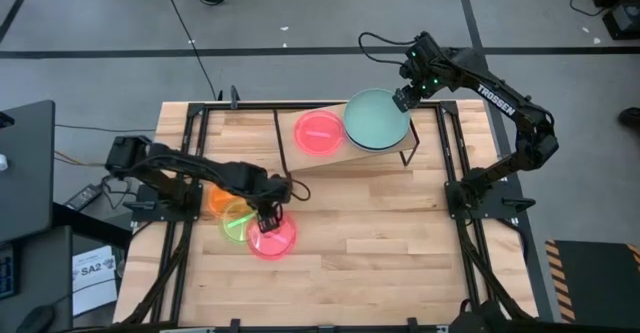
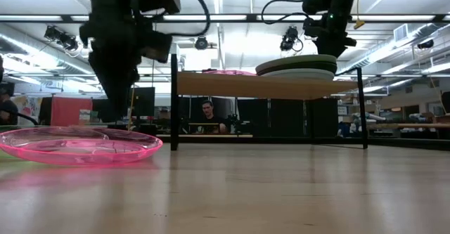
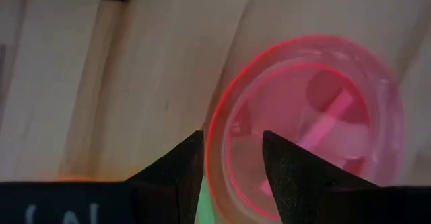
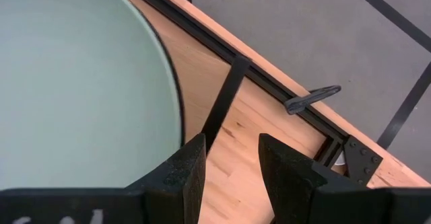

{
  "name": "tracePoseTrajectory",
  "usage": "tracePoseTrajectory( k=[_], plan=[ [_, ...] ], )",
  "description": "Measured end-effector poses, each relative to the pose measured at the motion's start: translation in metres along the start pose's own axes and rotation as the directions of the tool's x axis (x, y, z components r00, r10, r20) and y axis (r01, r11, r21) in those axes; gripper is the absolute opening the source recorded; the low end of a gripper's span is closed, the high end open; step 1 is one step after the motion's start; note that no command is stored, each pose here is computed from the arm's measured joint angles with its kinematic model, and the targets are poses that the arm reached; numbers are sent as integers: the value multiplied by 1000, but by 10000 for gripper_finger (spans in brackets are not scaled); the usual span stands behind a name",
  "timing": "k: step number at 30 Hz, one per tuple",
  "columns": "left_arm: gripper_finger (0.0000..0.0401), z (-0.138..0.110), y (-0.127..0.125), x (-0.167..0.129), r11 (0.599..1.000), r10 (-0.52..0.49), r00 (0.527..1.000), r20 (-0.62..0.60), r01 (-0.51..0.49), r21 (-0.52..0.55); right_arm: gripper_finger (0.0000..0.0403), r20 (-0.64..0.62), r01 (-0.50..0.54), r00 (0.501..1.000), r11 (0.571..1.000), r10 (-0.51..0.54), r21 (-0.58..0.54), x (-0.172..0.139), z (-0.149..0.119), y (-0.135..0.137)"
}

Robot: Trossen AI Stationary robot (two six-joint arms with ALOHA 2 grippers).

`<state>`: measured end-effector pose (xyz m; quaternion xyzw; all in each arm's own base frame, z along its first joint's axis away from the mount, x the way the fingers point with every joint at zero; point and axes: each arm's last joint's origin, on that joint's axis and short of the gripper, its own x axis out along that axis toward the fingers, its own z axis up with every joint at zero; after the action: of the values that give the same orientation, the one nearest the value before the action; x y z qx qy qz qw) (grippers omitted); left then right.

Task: Place and stack plates onto a shelf
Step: Stack the small pink plate on top of the small pink plate on the shelf

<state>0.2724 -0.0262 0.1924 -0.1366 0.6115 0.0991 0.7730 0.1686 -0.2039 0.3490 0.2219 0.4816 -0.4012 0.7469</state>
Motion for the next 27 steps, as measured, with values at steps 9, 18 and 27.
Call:
tracePoseTrajectory(
  k=[9,18,27],
  plan=[
    [158,0,-1,25,993,114,992,-64,-113,19,144,0,-3,1000,1000,3,-5,0,0,1],
    [147,0,-2,34,993,117,989,-85,-115,22,144,1,-3,1000,1000,3,-7,0,0,2],
    [92,0,-2,34,994,109,990,-92,-107,21,144,1,-3,1000,1000,3,-6,0,0,2]
  ],
)
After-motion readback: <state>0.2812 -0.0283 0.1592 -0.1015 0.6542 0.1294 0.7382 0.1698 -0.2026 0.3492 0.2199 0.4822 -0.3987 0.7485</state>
